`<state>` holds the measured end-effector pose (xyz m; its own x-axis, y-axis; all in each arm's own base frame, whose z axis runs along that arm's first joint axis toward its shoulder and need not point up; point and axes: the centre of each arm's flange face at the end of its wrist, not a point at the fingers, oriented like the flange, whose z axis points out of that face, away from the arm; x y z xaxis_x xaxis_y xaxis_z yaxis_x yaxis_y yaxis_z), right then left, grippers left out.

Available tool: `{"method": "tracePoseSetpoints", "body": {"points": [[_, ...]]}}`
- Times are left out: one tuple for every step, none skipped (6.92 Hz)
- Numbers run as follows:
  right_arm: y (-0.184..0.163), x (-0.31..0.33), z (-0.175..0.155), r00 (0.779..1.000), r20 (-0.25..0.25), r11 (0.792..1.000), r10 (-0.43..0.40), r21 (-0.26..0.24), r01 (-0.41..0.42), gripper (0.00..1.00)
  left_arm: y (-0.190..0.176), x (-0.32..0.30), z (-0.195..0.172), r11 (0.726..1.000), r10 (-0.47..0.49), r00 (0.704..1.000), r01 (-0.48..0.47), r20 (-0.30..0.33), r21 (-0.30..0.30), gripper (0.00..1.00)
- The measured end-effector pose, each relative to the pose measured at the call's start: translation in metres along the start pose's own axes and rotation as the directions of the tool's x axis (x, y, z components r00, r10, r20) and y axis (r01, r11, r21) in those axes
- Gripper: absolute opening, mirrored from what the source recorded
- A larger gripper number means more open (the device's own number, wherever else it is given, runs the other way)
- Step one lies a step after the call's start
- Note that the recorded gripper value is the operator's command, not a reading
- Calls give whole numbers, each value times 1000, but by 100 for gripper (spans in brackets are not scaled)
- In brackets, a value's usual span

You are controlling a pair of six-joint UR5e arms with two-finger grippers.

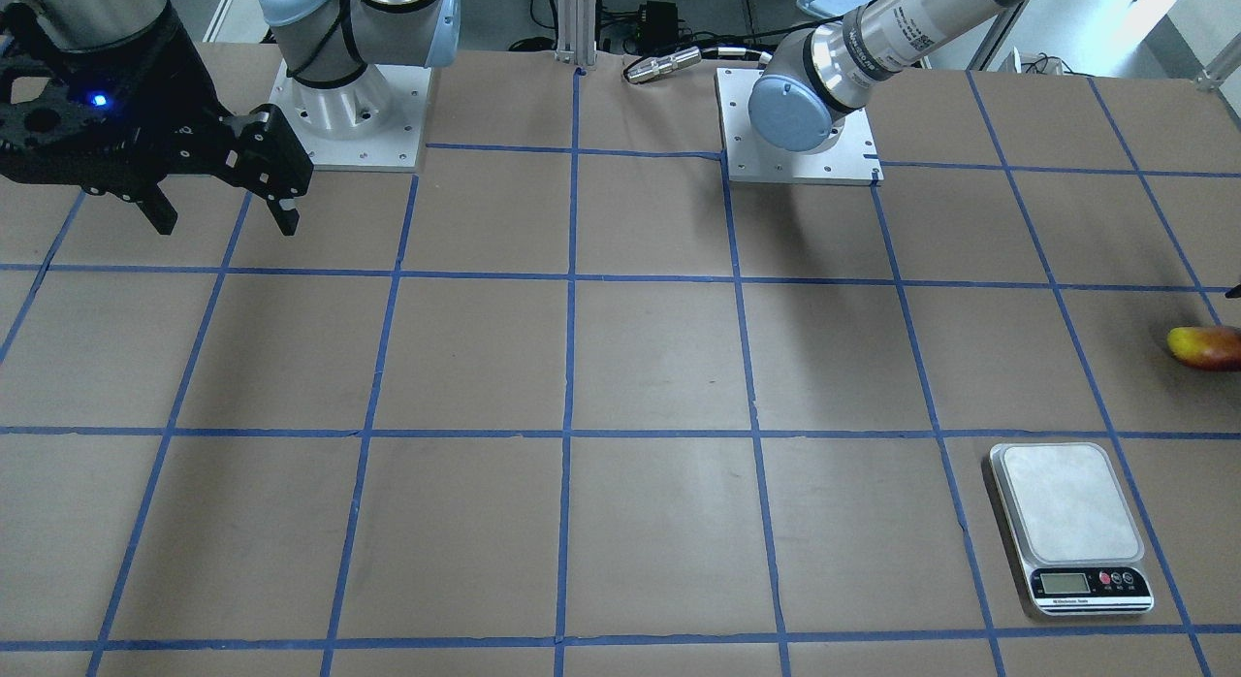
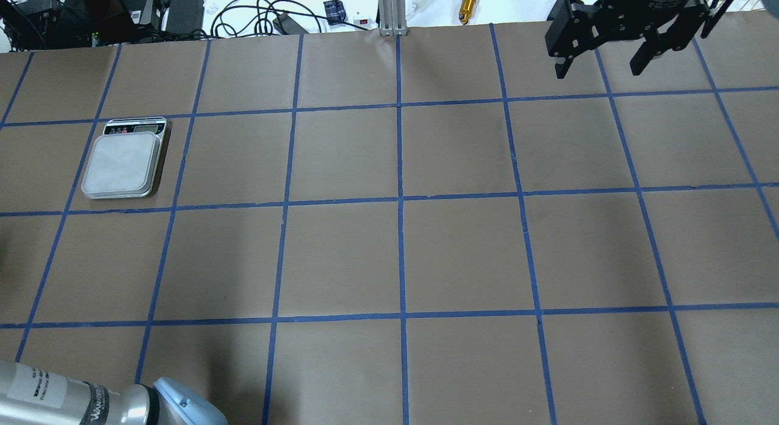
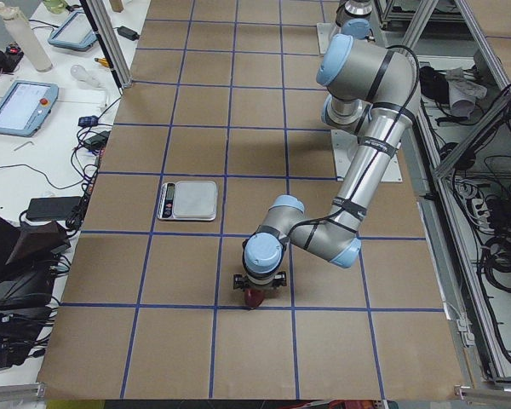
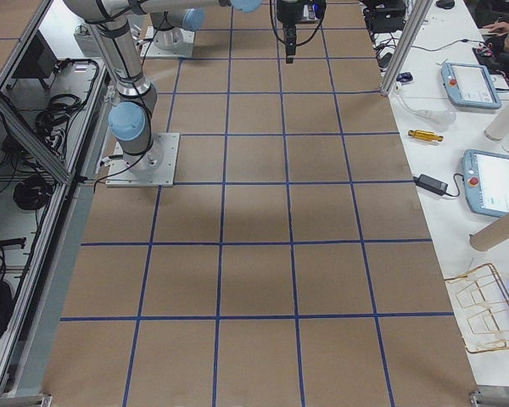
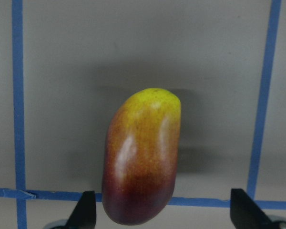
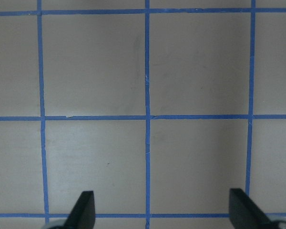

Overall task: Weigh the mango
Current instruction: 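Close the left gripper around the red-yellow mango, then lift the mango with the left gripper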

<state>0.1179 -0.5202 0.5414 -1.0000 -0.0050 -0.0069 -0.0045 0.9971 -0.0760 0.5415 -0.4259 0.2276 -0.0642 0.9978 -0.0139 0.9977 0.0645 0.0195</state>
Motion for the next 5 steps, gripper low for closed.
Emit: {"method": "tracePoseSetpoints", "body": {"points": [[0, 0, 0, 1000, 0, 1000, 0, 0, 0, 100, 1, 0, 7, 1000, 11, 1000, -11, 13, 0, 100], [0, 0, 0, 1000, 0, 1000, 0, 0, 0, 100, 0, -2, 13, 1000, 29, 999, -30, 27, 7, 100], [0, 0, 0, 1000, 1, 1000, 0, 0, 0, 100, 0, -3, 17, 999, 50, 998, -50, 42, 15, 100], [0, 0, 0, 1000, 1, 1000, 0, 1, 0, 100, 0, -4, 20, 998, 66, 997, -67, 47, 19, 100], [0, 0, 0, 1000, 0, 1000, 1, 1, -1, 100, 0, -4, 26, 996, 80, 996, -81, 48, 23, 100]]}}
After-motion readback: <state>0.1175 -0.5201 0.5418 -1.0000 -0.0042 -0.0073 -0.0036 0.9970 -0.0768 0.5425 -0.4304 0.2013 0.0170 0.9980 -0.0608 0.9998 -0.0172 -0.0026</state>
